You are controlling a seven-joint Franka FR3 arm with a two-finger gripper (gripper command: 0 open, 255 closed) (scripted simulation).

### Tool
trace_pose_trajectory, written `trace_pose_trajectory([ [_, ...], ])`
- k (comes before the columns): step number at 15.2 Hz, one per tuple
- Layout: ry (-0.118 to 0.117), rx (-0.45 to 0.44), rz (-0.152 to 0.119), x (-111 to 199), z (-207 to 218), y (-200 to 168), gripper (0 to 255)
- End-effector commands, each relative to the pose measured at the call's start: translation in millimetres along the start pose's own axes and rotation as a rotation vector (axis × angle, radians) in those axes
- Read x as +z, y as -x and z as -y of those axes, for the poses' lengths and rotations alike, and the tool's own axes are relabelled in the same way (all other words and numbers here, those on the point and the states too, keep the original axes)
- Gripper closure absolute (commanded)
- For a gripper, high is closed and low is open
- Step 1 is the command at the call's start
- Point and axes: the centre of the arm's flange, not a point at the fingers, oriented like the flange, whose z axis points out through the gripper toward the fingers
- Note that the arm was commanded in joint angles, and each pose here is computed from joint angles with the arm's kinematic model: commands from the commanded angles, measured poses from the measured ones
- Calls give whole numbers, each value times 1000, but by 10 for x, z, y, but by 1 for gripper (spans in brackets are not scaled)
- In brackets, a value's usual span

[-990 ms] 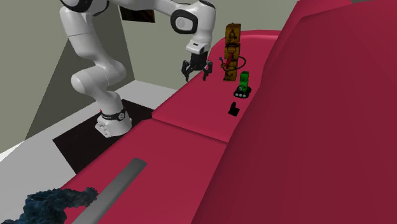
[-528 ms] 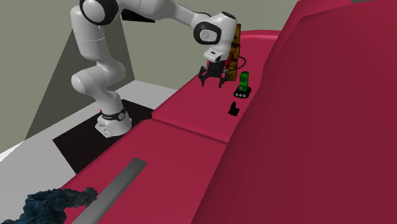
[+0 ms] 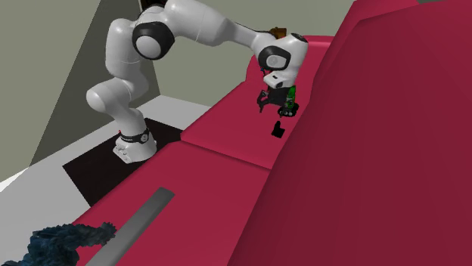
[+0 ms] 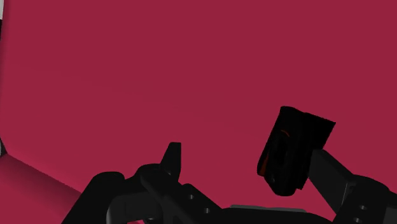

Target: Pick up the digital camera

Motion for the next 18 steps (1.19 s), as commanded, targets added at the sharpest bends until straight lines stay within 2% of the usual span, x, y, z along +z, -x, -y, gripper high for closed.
trace_pose_trajectory([
  [1, 6, 71, 6, 93, 264, -59, 0],
  [3, 10, 118, 11, 153, 438, -107, 0],
  [10, 10, 118, 11, 543, 519, -141, 0],
  [12, 10, 118, 11, 543, 519, -141, 0],
  [13, 10, 118, 11, 549, 523, -122, 255],
  [18, 10, 118, 11, 517, 489, -120, 255],
])
